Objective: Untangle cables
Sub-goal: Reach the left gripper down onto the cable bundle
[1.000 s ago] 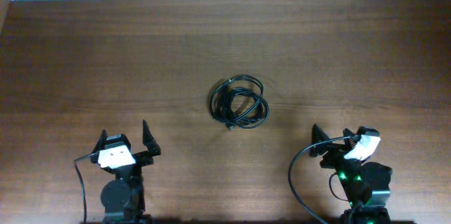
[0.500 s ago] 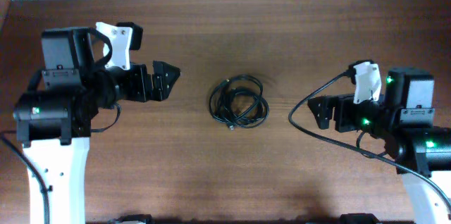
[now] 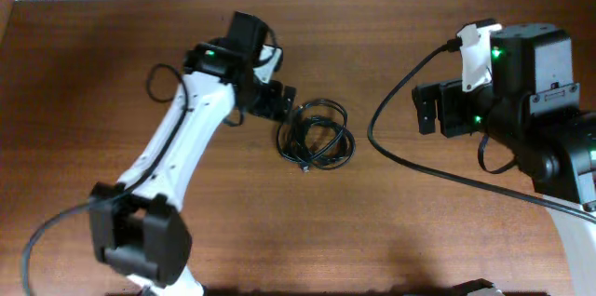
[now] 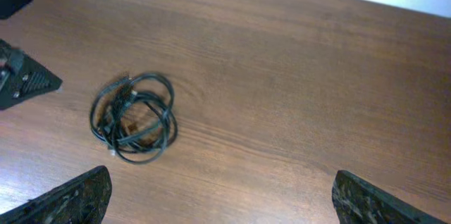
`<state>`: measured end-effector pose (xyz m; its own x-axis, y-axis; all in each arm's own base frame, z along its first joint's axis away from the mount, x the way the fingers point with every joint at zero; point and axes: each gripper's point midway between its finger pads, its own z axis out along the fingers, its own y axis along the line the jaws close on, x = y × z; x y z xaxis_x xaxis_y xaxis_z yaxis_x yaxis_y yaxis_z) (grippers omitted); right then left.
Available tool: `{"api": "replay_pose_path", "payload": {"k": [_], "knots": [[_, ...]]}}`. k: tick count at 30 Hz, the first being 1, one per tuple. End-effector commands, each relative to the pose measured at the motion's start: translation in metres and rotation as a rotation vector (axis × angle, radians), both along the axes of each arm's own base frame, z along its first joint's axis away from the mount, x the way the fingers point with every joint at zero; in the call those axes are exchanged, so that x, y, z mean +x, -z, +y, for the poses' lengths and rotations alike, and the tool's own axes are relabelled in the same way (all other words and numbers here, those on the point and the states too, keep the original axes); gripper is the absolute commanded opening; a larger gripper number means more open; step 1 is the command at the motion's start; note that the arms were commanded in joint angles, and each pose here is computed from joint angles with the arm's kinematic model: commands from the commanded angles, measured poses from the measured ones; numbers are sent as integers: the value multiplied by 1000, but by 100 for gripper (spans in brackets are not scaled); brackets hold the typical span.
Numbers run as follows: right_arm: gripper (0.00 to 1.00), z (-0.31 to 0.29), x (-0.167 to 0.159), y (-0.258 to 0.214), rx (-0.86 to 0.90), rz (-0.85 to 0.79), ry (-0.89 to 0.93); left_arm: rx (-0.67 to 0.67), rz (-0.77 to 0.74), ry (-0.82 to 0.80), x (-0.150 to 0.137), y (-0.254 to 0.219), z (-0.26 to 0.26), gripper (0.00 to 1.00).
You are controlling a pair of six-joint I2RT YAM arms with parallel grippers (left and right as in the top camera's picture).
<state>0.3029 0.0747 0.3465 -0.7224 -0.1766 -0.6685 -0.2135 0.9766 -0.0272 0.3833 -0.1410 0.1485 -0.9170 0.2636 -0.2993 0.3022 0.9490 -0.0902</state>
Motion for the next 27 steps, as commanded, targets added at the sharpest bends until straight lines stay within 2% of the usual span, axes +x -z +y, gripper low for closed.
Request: {"api": "replay_pose_path", "payload": {"k": [1,5,8,11,17,20,23,27], "knots": [[99,-6,-1,-2,-32,-4,27,155,58,-33,5,47,-4,99],[99,-9,-2,0,-43,4,34,221,153,-36,5,98,-1,99],[99,-9,-4,2,-46,14,34,236,167,-50,6,107,6,99],[99,-9,-4,2,-47,14,34,235,198,-50,-6,127,8,99],[99,-9,-4,2,-47,14,34,72,222,-15,-9,130,-23,99],[99,-10,-5,2,-48,17,34,76,237,17,-13,145,-37,99],[99,-10,-6,4,-67,23,14,171,234,-2,-14,147,-18,99],[99,-10,-6,4,-67,23,14,144,250,12,-15,133,-24,99]]}}
